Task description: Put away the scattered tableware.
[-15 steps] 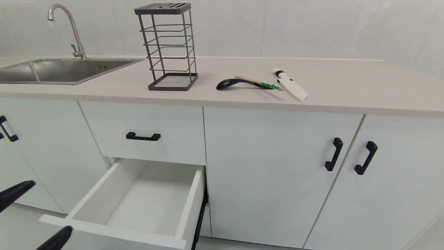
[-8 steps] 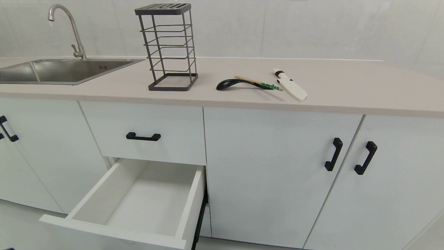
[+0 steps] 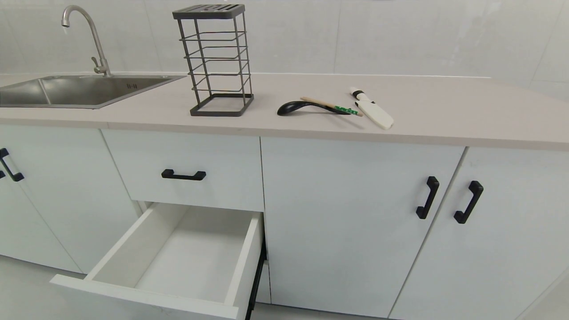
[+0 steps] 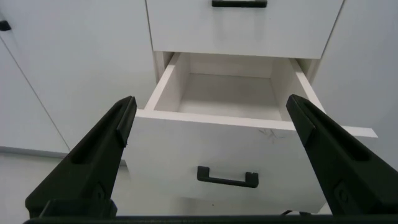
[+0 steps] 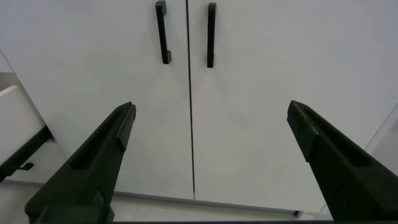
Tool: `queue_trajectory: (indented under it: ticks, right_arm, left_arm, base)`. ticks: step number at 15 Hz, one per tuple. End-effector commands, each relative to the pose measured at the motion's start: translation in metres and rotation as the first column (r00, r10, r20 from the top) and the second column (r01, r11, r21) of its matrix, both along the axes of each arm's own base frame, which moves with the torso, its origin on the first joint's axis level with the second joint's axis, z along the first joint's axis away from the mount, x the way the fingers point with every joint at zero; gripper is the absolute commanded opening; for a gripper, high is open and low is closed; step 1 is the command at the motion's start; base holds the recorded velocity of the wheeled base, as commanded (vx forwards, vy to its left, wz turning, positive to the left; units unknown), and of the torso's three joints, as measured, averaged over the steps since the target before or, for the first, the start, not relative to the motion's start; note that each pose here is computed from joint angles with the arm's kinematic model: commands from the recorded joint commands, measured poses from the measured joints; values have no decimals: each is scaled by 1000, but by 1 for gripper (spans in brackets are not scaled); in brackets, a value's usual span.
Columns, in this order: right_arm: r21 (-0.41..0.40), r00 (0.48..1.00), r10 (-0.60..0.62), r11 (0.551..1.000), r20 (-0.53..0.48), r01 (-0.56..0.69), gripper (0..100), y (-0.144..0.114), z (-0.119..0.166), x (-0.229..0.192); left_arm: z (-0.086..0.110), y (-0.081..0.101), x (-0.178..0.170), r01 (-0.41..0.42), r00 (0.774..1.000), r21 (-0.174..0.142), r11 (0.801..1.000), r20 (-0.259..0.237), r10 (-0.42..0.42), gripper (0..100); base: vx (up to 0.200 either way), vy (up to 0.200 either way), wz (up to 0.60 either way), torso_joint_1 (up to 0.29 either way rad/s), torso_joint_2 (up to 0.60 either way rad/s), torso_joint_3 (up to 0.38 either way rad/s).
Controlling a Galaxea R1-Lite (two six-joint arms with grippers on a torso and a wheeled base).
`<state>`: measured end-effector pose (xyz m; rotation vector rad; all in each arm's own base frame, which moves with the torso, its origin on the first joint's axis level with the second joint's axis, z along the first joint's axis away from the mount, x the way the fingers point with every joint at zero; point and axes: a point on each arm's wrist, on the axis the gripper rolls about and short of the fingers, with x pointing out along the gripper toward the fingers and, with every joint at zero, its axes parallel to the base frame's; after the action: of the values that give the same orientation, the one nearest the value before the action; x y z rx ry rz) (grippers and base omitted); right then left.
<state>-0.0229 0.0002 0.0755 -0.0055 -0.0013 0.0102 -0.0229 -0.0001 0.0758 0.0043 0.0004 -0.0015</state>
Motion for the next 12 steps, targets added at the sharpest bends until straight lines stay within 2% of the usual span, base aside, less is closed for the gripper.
queue_trajectory:
  ticks: [1, 3, 4, 7, 12]
  right_arm:
    - [-2, 1000, 1, 1000, -1, -1, 100, 0, 0, 0]
    - [-2, 1000, 1, 1000, -1, -1, 100, 0, 0, 0]
    - [-2, 1000, 1, 1000, -1, -1, 100, 0, 0, 0]
    - [-2, 1000, -1, 1000, -1, 1, 100, 0, 0, 0]
    - [-1, 1000, -1, 1000, -1, 1, 100, 0, 0, 0]
  left_arm:
    - [0, 0, 0, 0, 1000, 0, 1000, -4, 0, 100]
    - [0, 0, 0, 2, 1000, 5, 1000, -4, -2, 100]
    - [0, 0, 0, 0, 1000, -9, 1000, -4, 0, 100]
    - [0, 0, 0, -3, 1000, -12, 1000, -4, 3, 100]
    - [0, 0, 0, -6, 1000, -18, 1000, -3, 6, 100]
  base:
    - [0, 0, 0, 0, 0, 0]
    - [0, 0, 0, 0, 0, 0]
    - [0, 0, 0, 0, 0, 0]
    - [0, 0, 0, 0, 0, 0]
    - [0, 0, 0, 84, -279, -274]
